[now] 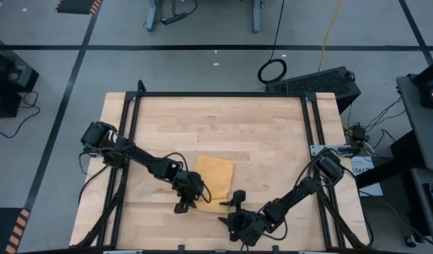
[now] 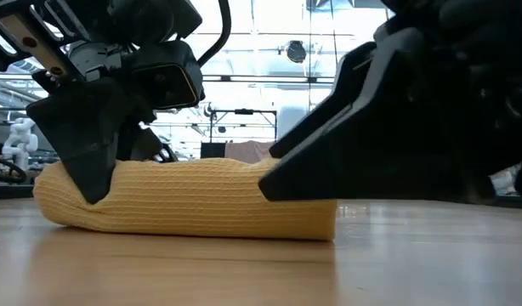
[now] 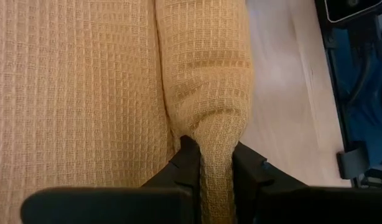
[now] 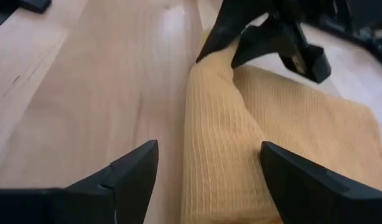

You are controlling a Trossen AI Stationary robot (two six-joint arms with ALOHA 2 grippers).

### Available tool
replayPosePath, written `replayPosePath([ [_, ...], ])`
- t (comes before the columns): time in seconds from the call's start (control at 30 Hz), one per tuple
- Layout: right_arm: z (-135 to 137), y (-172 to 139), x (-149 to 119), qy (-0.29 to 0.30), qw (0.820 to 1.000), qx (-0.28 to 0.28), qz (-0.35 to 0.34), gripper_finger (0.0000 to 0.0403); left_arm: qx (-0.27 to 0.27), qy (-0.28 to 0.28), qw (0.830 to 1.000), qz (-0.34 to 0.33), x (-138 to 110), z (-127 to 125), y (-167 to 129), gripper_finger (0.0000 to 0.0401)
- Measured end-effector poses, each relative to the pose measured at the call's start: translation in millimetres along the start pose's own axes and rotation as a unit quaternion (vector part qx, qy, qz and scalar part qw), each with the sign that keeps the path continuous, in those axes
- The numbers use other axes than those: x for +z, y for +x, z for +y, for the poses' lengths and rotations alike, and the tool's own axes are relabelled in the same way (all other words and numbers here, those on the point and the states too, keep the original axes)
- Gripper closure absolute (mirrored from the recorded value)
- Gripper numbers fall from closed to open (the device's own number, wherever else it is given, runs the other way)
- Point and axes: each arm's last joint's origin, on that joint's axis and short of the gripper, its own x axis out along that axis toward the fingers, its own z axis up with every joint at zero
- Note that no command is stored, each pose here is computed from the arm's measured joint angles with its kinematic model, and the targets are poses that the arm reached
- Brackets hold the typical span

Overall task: Roll towel
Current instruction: Roll the yellow towel

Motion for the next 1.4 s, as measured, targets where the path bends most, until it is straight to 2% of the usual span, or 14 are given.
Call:
replayPosePath([
  [0.3,-9,8,-6,0.051,0.998,0.010,0.042,0.0139,-0.002,-0.012,1.000,-0.004,-2,1,0,0.0348],
  [0.57,-14,13,-9,0.086,0.994,0.020,0.070,0.0201,0.009,-0.010,1.000,-0.015,0,2,0,0.0341],
  [0.77,-17,14,-10,0.120,0.987,0.037,0.099,0.0260,0.039,-0.021,0.999,-0.028,0,2,1,0.0305],
  [0.97,-17,14,-11,0.158,0.981,0.036,0.103,0.0293,0.042,-0.016,0.998,-0.045,4,-3,-10,0.0248],
  [1.1,-17,14,-11,0.164,0.980,0.036,0.104,0.0309,0.043,0.017,0.996,-0.072,10,-16,-34,0.0214],
  [1.23,-17,14,-12,0.168,0.980,0.029,0.103,0.0319,0.095,0.070,0.989,-0.092,6,-33,-57,0.0195],
  [1.4,-19,15,-12,0.194,0.975,0.022,0.104,0.0319,0.141,0.152,0.975,-0.086,-13,-59,-50,0.0193],
])
